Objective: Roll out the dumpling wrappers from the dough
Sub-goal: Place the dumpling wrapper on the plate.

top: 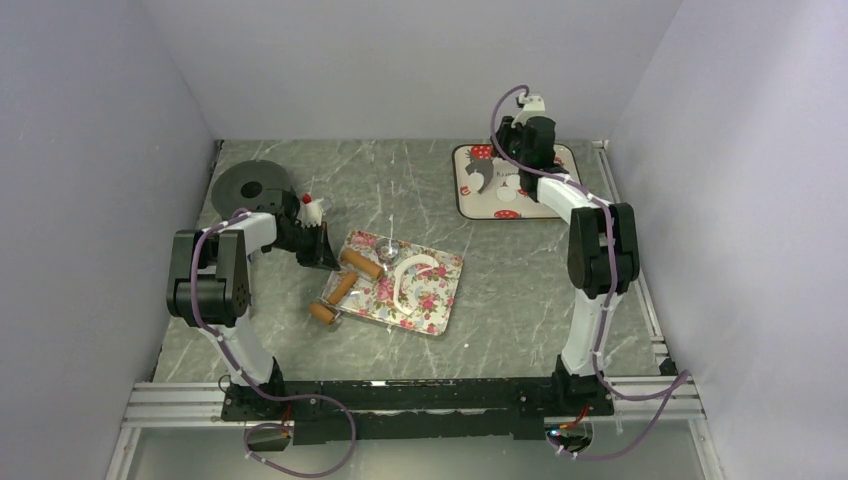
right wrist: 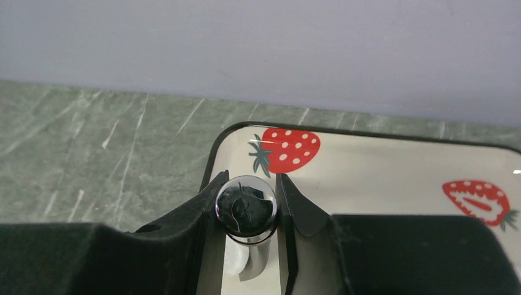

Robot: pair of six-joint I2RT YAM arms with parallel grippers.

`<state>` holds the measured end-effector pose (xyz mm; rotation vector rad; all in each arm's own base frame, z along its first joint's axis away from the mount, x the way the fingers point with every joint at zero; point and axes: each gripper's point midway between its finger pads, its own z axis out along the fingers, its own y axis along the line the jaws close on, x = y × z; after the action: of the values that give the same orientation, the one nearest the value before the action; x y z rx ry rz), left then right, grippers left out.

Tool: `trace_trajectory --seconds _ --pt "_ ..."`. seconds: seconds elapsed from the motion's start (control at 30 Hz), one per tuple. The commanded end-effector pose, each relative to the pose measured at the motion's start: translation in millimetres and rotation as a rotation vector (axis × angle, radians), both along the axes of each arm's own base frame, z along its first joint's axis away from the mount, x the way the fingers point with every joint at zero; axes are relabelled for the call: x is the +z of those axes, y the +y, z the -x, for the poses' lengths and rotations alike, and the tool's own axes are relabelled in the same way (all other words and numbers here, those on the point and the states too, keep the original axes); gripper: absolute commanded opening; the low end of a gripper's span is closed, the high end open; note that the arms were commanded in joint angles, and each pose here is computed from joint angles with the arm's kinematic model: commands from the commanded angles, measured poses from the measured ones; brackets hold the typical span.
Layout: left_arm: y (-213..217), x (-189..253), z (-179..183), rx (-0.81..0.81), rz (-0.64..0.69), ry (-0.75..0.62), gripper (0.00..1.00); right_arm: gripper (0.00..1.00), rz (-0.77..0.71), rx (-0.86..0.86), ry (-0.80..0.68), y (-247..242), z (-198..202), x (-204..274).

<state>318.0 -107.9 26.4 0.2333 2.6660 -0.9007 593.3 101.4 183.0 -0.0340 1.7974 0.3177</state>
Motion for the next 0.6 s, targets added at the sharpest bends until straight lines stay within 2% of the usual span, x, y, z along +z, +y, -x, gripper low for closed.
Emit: trace_trajectory --seconds 0.0,0.1,0.3,0.43,0.57 --pt "-10 20 -7 -0.023 0.082 -0.058 0.00 0.00 0.152 0.018 -0.113 -10 -17 28" --pt "-11 20 -6 -0.023 0.085 -0.057 0.00 0.00 0.276 0.033 -0.144 -9 -17 25" --pt "-11 22 -7 -0.022 0.087 -0.062 0.00 0.00 0.468 -0.072 -0.200 -31 -26 42" --pt "-11 21 -7 -0.021 0.088 -0.062 0.00 0.00 0.482 -0.074 -0.297 -28 -24 72" --pt "-11 19 -7 -0.012 0.090 -0.049 0.00 0.00 0.427 -0.065 -0.406 -17 -16 118"
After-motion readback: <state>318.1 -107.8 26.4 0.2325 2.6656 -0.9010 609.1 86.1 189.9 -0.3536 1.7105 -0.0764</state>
